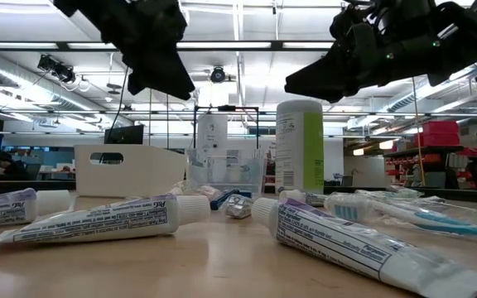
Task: Pick & Place Travel size toiletries
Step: Put the white toothpaste into the left black bin
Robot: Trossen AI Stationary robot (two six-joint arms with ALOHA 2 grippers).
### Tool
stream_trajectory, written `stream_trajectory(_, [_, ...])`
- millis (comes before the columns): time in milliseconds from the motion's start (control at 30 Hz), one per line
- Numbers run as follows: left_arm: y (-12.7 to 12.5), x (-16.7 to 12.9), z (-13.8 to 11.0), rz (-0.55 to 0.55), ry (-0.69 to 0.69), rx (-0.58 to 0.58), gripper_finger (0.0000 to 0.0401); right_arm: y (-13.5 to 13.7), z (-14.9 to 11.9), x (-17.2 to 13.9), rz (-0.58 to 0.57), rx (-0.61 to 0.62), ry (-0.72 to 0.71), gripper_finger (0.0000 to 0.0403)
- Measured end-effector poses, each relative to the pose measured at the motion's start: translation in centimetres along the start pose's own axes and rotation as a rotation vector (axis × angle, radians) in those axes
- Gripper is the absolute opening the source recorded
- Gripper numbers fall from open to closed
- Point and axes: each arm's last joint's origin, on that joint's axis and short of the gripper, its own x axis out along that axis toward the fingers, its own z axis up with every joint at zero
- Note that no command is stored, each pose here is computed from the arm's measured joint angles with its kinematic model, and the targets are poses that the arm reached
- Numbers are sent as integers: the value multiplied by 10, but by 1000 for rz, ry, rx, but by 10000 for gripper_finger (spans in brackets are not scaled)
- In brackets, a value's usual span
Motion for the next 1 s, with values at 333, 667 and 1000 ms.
stream_trajectory(333, [-33, -11, -21, -104, 41, -26, 119, 0, 0, 0, 0, 18, 0, 183])
stream_trajectory(667, [-65, -10, -51, -180, 143, -25, 119, 0, 1, 0, -4, -22, -11, 181])
stream_trajectory(1000, [-80, 21, -98, -185, 423, 7, 124, -1, 5, 0, -9, -100, -47, 177])
